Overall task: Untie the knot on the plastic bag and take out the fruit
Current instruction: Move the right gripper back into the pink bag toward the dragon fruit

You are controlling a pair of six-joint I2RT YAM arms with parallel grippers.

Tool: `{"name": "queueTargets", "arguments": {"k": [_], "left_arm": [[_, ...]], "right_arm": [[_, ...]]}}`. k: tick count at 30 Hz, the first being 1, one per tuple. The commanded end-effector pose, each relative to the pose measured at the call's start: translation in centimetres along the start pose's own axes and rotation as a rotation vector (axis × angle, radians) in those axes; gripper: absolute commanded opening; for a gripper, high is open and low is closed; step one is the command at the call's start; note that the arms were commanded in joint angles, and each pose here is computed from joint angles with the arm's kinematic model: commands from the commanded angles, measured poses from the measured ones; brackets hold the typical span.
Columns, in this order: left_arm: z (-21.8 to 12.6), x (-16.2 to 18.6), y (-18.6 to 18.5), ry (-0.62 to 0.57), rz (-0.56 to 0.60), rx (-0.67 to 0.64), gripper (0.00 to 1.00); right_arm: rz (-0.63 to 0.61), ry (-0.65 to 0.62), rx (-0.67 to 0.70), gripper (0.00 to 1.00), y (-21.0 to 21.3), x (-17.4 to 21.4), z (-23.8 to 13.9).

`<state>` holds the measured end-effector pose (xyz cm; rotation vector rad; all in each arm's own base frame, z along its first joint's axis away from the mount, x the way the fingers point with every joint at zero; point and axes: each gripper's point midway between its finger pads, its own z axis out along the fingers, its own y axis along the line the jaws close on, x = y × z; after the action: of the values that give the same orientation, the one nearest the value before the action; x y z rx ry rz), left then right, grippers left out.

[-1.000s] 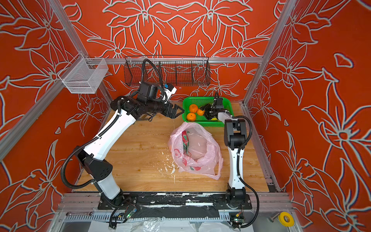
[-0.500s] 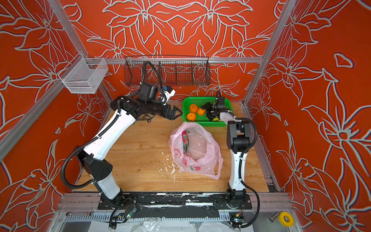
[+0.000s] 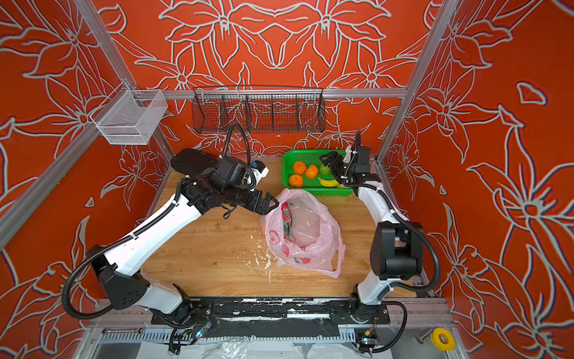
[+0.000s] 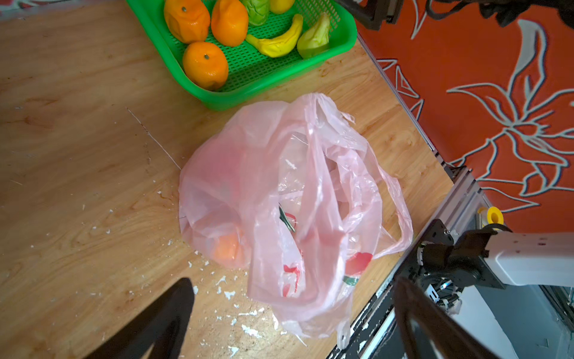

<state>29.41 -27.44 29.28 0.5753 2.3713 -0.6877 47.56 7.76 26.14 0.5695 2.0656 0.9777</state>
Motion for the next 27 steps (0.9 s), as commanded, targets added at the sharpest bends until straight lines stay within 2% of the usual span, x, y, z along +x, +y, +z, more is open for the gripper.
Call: {"name": "queueTargets", "arguments": {"k": [1, 6, 13, 17, 22, 27], "left_arm": [[-0.8, 0.6, 0.0, -0.038, -0.02, -0.045, 0.99], [-0.6, 3.5, 1.1, -0.002, -0.085, -0.122, 0.99], [1.5, 7.0, 1.2, 0.053, -0.104, -0.078, 0.99], [3.0, 7.8, 2.5, 0.069, -0.1, -0.126, 0.99], [5.2, 7.5, 2.9, 0.074, -0.113, -0.139, 1.0], [6.9, 7.0, 2.7, 0.101, -0.116, -0.138, 0.94]], "right_arm": [[-0.075, 0.042, -0.005, 0.87, 0.2, 2.5, -2.3], [-0.12, 0.044, -0.03, 0.87, 0.7, 5.7, -6.0], [-0.173, 0.077, -0.039, 0.88, 1.2, 11.2, -9.2], [-0.207, 0.112, -0.025, 0.87, 1.1, 14.9, -9.1], [-0.186, 0.132, -0.046, 0.84, 0.4, 18.8, -7.5], [-0.249, 0.128, 0.003, 0.82, -1.7, 21.5, -6.0]]}}
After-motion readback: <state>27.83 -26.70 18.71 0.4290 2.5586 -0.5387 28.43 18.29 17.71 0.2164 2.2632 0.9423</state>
